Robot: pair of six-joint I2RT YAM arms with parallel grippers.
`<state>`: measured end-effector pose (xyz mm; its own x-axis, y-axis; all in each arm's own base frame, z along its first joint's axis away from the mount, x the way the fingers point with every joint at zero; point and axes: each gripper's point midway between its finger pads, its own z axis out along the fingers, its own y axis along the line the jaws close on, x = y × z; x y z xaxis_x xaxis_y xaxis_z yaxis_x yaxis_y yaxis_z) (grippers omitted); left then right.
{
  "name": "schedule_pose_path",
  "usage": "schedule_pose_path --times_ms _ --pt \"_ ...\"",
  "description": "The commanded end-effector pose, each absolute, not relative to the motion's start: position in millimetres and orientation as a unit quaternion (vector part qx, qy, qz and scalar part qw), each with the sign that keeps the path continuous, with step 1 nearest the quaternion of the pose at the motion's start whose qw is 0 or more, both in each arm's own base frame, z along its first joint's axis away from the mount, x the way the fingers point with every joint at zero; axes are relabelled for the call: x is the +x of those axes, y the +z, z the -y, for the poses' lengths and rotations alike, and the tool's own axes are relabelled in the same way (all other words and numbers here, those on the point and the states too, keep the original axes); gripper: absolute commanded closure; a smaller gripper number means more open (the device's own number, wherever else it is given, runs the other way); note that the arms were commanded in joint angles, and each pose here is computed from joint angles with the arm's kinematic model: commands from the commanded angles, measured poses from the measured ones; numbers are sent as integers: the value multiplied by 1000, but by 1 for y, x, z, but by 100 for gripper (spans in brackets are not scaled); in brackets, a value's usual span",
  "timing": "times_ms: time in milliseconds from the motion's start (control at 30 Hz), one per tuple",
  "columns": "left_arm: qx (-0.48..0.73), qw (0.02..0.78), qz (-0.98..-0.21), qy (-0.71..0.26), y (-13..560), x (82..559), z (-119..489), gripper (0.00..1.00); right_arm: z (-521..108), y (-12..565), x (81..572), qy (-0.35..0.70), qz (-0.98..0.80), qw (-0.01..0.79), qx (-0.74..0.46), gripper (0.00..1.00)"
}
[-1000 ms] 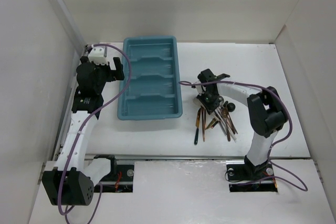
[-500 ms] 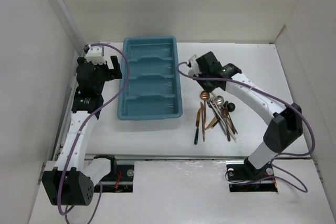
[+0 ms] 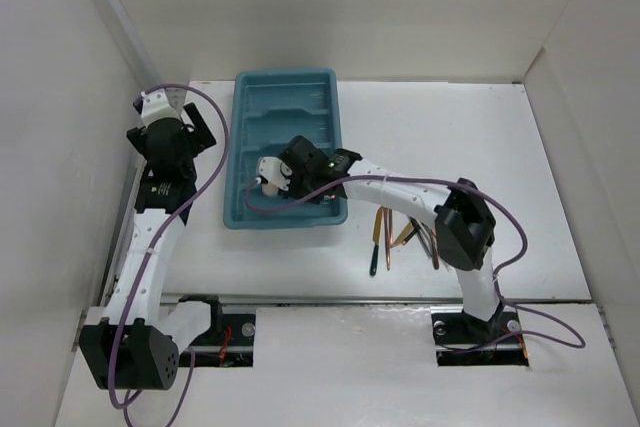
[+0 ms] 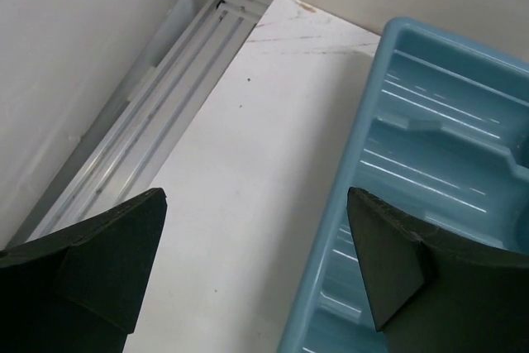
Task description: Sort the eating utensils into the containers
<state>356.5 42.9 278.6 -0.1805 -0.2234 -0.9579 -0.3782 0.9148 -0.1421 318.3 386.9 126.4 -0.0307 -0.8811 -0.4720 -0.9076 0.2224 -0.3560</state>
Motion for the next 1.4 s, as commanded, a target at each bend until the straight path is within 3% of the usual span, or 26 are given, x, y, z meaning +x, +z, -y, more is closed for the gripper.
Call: schedule_pose_path --times_ms 0,67,200,267,300,400,433,533,767,967,1133,1233,1367 --pt "-242 615 -748 67 290 348 -50 12 -412 162 313 76 -680 364 -632 65" --pt "-236 606 -758 53 282 348 -44 13 -413 164 311 83 -677 366 -633 40" --pt "-198 571 -796 42 248 352 -32 15 -399 186 315 70 -699 400 -589 22" --pt "-105 512 -853 -3 205 359 -2 20 -367 225 325 104 -732 433 -516 21" --pt "-89 509 -855 -28 204 359 9 22 -357 216 333 120 -753 422 -490 21" --pt "-66 441 -894 -31 159 351 15 27 -298 226 348 167 -826 421 -335 33" --pt "-71 428 -901 -21 150 349 12 29 -255 196 357 150 -867 389 -271 47" --pt "-77 374 -924 -17 118 341 7 29 -208 148 339 137 -917 329 -179 62" --pt "-64 334 -938 -60 102 340 27 31 -171 93 319 90 -951 275 -106 63" --pt "-57 316 -944 -81 88 340 35 57 -159 62 316 75 -962 250 -86 65" --pt "-75 307 -946 -71 81 340 29 87 -158 41 317 64 -966 235 -85 69" --pt "-81 316 -944 -51 88 346 21 94 -163 34 319 74 -966 229 -93 69" --pt "-85 329 -940 -37 96 352 13 95 -168 30 319 83 -966 226 -95 69"
